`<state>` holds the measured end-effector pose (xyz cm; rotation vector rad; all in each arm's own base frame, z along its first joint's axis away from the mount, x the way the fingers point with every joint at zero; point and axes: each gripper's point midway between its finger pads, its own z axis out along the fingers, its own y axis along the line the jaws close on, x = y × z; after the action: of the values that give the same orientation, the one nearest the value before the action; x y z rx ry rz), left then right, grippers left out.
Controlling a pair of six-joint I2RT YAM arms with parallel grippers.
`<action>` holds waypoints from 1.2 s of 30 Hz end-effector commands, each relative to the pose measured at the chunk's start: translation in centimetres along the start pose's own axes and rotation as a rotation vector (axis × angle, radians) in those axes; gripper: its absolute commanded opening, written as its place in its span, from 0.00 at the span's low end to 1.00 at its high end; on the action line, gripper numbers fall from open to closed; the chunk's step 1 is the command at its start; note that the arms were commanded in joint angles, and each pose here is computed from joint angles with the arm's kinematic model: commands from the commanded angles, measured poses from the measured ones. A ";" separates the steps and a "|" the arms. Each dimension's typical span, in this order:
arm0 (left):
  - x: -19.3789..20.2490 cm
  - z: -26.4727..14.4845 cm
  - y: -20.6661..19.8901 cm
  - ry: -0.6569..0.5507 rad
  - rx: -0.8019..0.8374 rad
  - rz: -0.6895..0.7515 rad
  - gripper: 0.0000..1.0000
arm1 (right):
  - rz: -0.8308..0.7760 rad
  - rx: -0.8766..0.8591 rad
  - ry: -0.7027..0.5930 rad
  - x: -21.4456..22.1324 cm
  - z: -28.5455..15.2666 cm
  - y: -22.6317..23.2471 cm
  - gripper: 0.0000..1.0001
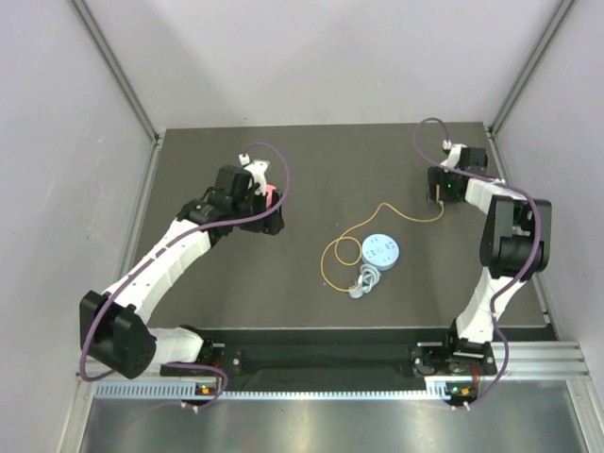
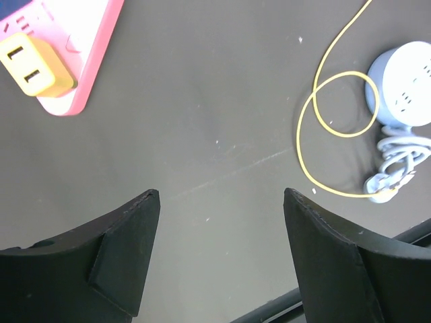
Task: Insert the plug
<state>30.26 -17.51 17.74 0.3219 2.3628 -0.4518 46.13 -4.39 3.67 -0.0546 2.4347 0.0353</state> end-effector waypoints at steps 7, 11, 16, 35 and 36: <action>-1.8 -0.3 -0.5 -0.083 0.015 -0.023 0.77 | -0.056 -0.072 -0.045 -4.5 1.2 0.1 0.56; -2.1 -0.8 -0.8 -0.100 0.031 -0.025 0.75 | -0.069 -0.063 0.000 -3.4 1.4 0.3 0.58; -2.2 -1.2 -1.1 -0.108 0.040 -0.033 0.75 | -0.066 -0.056 0.043 -1.6 1.4 0.5 0.64; -12.3 -3.8 -7.2 -0.183 0.405 -0.140 0.63 | -0.579 -0.373 -0.675 -11.6 -21.6 21.1 0.00; -13.2 -4.7 -8.3 -0.195 0.474 -0.118 0.60 | -0.605 -0.431 -0.710 -11.2 -22.8 22.5 0.00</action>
<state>33.78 -22.97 27.97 0.2066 2.1940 -0.9200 40.68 15.16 23.22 -0.7493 1.8257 0.2075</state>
